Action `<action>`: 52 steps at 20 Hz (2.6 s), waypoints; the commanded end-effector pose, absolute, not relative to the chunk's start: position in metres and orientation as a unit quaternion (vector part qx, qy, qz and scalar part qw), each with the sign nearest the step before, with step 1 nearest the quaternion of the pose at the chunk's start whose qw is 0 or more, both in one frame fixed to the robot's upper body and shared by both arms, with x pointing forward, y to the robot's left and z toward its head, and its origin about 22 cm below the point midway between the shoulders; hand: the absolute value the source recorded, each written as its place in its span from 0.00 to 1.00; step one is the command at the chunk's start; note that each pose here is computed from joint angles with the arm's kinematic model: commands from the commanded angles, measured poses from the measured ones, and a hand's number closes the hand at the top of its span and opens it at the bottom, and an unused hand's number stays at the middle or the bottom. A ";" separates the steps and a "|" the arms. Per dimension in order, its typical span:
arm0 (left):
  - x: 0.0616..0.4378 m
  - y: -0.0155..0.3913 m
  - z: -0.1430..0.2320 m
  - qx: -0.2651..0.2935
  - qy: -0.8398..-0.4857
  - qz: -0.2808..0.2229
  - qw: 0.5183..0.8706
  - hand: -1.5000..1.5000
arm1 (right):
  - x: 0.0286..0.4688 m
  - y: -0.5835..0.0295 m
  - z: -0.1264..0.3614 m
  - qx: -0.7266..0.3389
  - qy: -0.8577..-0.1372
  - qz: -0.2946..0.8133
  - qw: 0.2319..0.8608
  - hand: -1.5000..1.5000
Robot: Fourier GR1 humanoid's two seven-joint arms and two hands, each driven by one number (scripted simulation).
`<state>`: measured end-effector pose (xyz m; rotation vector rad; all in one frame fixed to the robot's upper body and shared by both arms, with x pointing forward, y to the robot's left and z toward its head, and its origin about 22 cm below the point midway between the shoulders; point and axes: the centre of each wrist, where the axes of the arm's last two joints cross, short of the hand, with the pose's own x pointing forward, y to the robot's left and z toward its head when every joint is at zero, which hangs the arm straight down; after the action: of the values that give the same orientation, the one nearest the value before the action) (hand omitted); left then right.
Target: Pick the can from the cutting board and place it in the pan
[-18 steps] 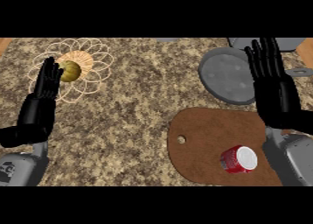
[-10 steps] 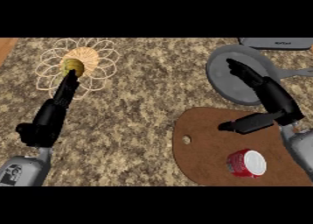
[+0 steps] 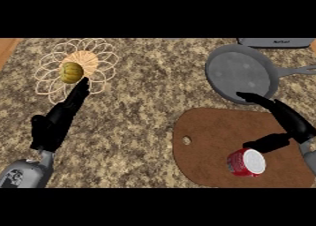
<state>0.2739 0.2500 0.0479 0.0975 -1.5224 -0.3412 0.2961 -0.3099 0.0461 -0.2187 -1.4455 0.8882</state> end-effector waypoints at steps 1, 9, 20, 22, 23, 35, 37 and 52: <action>0.269 0.253 0.046 0.041 -0.678 -0.155 0.718 0.50 | 0.299 -0.331 0.082 -0.114 -0.574 0.485 0.650 0.00; 0.276 0.254 0.059 0.039 -0.679 -0.162 0.715 0.50 | 0.312 -0.272 0.137 -0.186 -0.435 0.645 0.599 0.00; 0.271 0.256 0.031 0.045 -0.670 -0.160 0.723 0.50 | 0.310 -0.192 0.147 -0.130 -0.246 0.770 0.574 0.00; 0.277 0.259 0.043 0.042 -0.678 -0.156 0.717 0.50 | 0.301 -0.184 0.151 -0.147 -0.240 0.770 0.573 0.00; 0.276 0.256 0.055 0.041 -0.680 -0.160 0.715 0.50 | 0.308 -0.172 0.163 -0.146 -0.246 0.764 0.578 0.00; 0.276 0.243 0.049 0.046 -0.673 -0.155 0.722 0.50 | 0.279 -0.182 0.140 -0.197 -0.218 0.769 0.567 0.00; 0.283 0.248 0.046 0.038 -0.679 -0.159 0.716 0.50 | 0.273 -0.177 0.121 -0.195 -0.213 0.774 0.563 0.00; 0.265 0.240 0.047 0.045 -0.677 -0.160 0.717 0.50 | 0.275 -0.197 0.094 -0.157 -0.211 0.799 0.540 1.00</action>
<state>0.2694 0.2523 0.0507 0.0962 -1.4963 -0.3476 0.2676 -0.1898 0.0992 -0.4111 -0.5338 1.8396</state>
